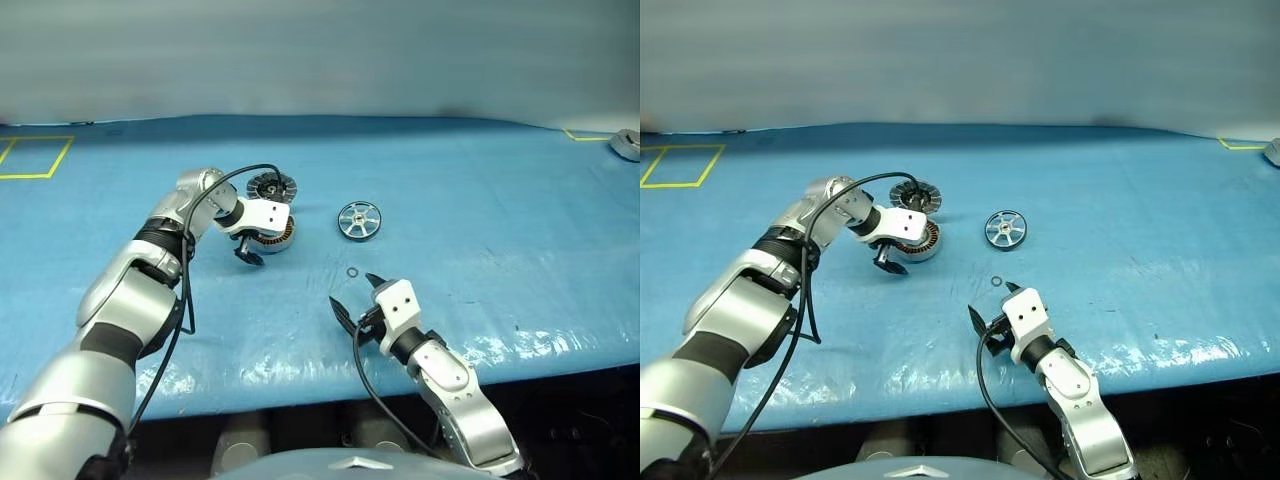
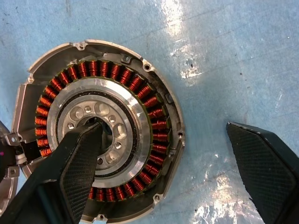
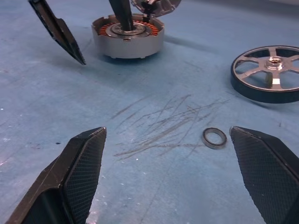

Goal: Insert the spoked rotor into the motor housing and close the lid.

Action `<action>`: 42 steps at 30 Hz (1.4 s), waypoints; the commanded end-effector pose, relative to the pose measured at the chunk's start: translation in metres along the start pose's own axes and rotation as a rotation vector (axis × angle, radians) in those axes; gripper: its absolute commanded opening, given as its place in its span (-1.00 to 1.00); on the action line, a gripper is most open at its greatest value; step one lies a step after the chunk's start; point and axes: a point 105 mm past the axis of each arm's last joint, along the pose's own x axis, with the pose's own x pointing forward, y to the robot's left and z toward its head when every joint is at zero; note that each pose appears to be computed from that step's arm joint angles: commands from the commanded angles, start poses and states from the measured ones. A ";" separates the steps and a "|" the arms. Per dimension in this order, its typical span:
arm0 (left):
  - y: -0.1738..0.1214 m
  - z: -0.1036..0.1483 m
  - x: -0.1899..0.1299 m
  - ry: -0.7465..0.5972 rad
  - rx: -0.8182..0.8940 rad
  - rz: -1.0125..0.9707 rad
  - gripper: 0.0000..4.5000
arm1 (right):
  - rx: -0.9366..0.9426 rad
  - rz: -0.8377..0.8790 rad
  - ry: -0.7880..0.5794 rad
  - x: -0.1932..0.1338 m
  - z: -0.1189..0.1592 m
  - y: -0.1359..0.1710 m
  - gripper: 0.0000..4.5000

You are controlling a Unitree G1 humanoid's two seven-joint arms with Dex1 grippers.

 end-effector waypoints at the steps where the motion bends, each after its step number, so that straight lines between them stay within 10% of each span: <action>1: 0.009 -0.001 -0.014 0.004 0.000 0.039 1.00 | -0.051 0.077 -0.071 0.000 0.022 0.009 0.98; 42: 0.009 0.008 -0.007 -0.100 0.045 0.060 1.00 | -0.053 0.002 0.006 0.000 0.005 0.002 0.98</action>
